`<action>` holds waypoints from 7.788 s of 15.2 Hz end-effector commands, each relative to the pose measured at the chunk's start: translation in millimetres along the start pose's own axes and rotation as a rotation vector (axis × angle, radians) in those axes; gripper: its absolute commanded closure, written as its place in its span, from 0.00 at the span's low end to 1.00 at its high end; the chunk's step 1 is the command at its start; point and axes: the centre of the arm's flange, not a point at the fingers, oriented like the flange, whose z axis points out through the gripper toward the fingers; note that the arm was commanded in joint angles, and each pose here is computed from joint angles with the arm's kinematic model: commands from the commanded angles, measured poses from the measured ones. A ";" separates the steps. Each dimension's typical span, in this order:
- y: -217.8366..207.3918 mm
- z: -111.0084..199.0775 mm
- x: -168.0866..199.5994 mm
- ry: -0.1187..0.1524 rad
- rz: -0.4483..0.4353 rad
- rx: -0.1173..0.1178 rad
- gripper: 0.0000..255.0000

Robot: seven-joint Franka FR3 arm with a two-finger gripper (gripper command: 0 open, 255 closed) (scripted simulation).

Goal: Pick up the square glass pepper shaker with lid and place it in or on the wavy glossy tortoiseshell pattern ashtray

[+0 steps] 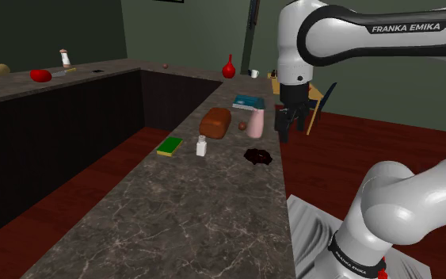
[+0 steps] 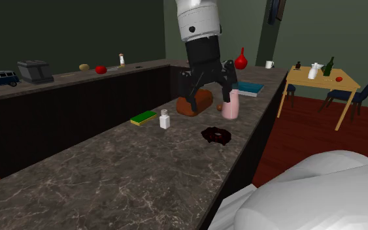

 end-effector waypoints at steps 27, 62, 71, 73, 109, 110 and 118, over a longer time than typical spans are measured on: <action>-22.6 52.5 332.3 0.026 0.045 0.128 0.00; -30.5 86.9 406.4 0.031 0.055 0.157 1.00; -23.6 40.6 398.1 0.031 0.055 0.157 1.00; -22.0 30.3 396.3 0.031 0.055 0.157 1.00; 168.4 41.2 201.8 0.031 0.055 0.157 1.00; 167.6 46.3 202.7 0.031 0.055 0.157 1.00; 161.4 87.4 210.2 0.031 0.055 0.157 1.00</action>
